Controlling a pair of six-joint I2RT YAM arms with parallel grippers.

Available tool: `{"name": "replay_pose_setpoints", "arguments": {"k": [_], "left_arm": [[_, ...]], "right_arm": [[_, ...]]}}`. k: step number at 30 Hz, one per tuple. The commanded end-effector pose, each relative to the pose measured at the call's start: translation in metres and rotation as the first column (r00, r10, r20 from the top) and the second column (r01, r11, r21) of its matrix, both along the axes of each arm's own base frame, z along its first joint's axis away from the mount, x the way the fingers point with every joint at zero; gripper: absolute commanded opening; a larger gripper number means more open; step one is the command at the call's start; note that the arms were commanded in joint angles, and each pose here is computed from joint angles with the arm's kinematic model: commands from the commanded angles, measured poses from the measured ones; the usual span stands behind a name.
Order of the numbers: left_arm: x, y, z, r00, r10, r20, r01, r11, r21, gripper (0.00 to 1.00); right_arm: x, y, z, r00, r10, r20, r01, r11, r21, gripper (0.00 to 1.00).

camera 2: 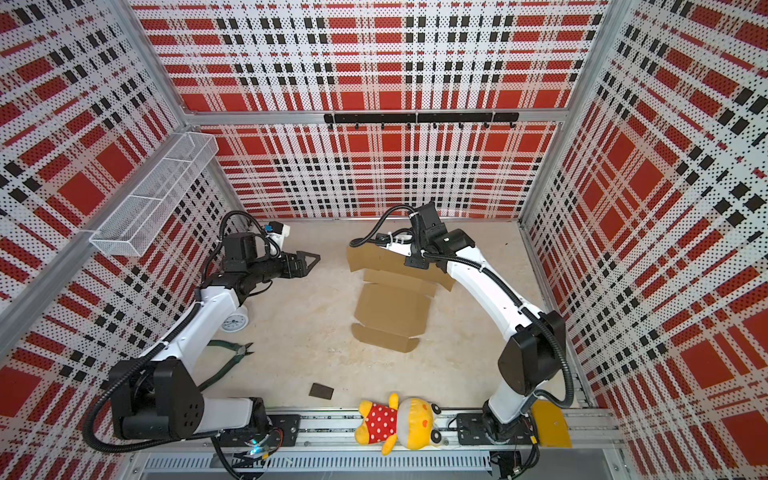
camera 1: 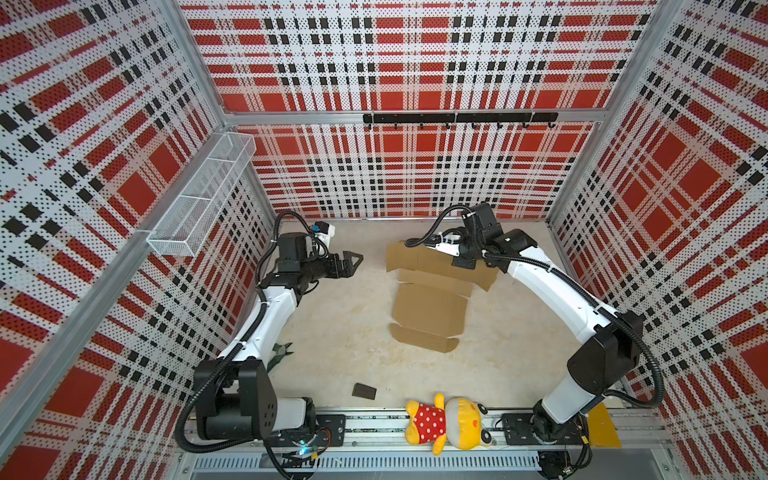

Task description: Fold the paper box

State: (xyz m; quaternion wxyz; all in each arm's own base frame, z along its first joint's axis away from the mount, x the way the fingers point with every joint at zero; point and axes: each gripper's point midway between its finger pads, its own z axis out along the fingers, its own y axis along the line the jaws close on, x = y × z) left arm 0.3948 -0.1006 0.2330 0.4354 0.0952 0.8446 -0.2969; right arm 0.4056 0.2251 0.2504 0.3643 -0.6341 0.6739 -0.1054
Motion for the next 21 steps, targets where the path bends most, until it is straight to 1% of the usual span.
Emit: {"name": "replay_pose_setpoints", "arguments": {"k": [1,10,15,21], "left_arm": [[0.0,-0.009,0.004,0.998,-0.046,0.046,0.045,0.999,0.009,0.99],[-0.002,-0.023,-0.02,0.997,-0.074,0.026,0.073,0.997,0.034,0.99],[-0.004,-0.032,-0.039,0.999,-0.052,0.003,0.052,0.999,0.001,1.0],[-0.004,-0.05,-0.037,0.995,-0.099,0.004,0.099,0.995,-0.012,0.99]], "right_arm": [[0.01,0.005,0.007,0.996,0.038,0.075,-0.037,0.999,-0.021,0.0],[0.002,0.008,0.007,0.996,0.059,0.069,-0.059,0.998,0.009,0.0],[-0.001,0.008,0.014,0.994,0.06,0.086,-0.063,0.998,0.025,0.0],[-0.006,0.008,-0.01,0.996,0.063,0.058,-0.064,0.998,0.024,0.0]]}}
